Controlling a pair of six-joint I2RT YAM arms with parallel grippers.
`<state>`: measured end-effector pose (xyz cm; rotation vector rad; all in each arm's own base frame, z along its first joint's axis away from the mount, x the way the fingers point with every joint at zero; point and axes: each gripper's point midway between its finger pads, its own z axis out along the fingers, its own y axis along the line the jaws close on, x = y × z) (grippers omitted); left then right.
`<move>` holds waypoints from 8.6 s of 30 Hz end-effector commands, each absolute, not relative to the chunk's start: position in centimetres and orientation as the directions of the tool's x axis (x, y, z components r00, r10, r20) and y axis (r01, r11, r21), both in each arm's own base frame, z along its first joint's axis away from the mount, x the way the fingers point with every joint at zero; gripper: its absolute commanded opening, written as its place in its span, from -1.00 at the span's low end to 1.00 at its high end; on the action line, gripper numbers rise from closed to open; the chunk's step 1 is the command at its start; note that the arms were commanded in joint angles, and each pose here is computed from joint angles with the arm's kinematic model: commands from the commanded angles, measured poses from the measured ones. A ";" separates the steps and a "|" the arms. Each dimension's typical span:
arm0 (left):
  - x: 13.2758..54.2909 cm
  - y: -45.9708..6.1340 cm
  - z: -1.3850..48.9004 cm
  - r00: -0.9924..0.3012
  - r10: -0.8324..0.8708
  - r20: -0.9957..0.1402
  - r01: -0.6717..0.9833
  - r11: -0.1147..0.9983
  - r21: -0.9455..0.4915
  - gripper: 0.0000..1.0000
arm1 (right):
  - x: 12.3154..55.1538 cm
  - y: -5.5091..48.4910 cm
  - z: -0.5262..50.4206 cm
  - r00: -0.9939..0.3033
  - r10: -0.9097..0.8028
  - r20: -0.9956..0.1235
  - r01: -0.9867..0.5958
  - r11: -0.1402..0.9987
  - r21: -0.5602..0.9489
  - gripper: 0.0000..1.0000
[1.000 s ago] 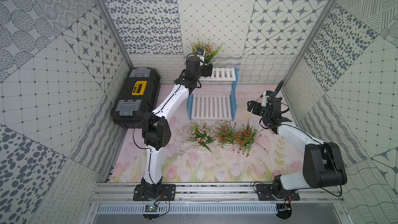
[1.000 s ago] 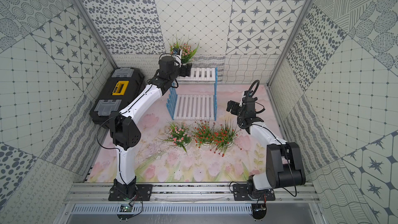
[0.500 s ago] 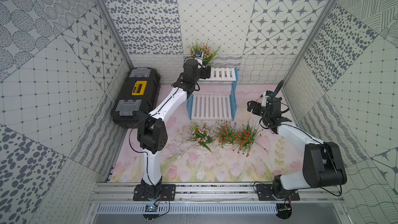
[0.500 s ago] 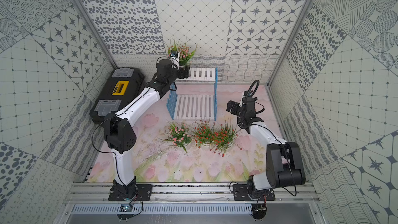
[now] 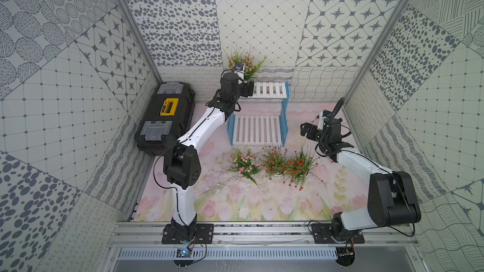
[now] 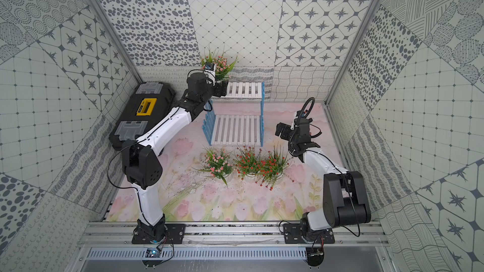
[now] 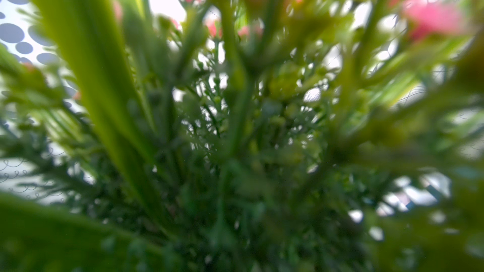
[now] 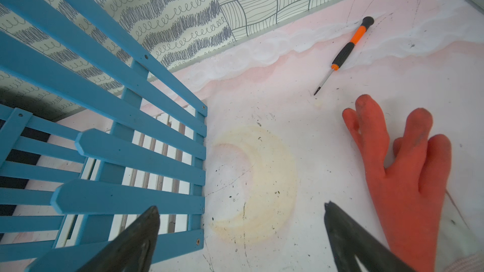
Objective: Place the baby's breath potted plants on the rack by color
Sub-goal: Place the baby's breath potted plant on the rack, then pick up the baby's breath potted plant from the center of the board.
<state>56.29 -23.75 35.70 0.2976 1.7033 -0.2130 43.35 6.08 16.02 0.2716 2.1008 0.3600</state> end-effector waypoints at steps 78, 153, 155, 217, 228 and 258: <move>54.5 -23.6 38.0 -0.131 0.038 -0.991 0.414 0.910 -0.020 0.97 | 43.3 6.3 20.1 -0.460 0.352 -0.815 0.017 0.922 0.388 0.96; 23.1 -19.3 23.2 -0.541 0.077 -0.838 0.510 0.822 -0.254 0.97 | 43.8 6.5 24.5 -0.413 0.344 -0.843 -0.014 0.923 0.384 0.96; 21.6 -19.5 22.7 -0.544 0.060 -0.837 0.523 0.804 -0.282 0.97 | 43.9 6.5 24.7 -0.412 0.343 -0.844 -0.015 0.924 0.383 0.96; 23.4 -27.6 11.7 -0.312 -0.011 -0.950 0.649 0.728 -0.221 0.97 | 44.4 6.4 24.2 -0.414 0.284 -0.865 -0.005 0.949 0.314 0.96; 25.7 -28.1 10.7 -0.262 0.046 -0.964 0.669 0.729 -0.146 0.97 | 44.5 6.6 23.7 -0.424 0.285 -0.859 -0.007 0.948 0.318 0.96; 29.5 -29.3 8.6 -0.201 0.057 -0.978 0.667 0.739 -0.094 0.58 | 44.7 7.0 23.1 -0.448 0.276 -0.850 -0.008 0.950 0.313 0.96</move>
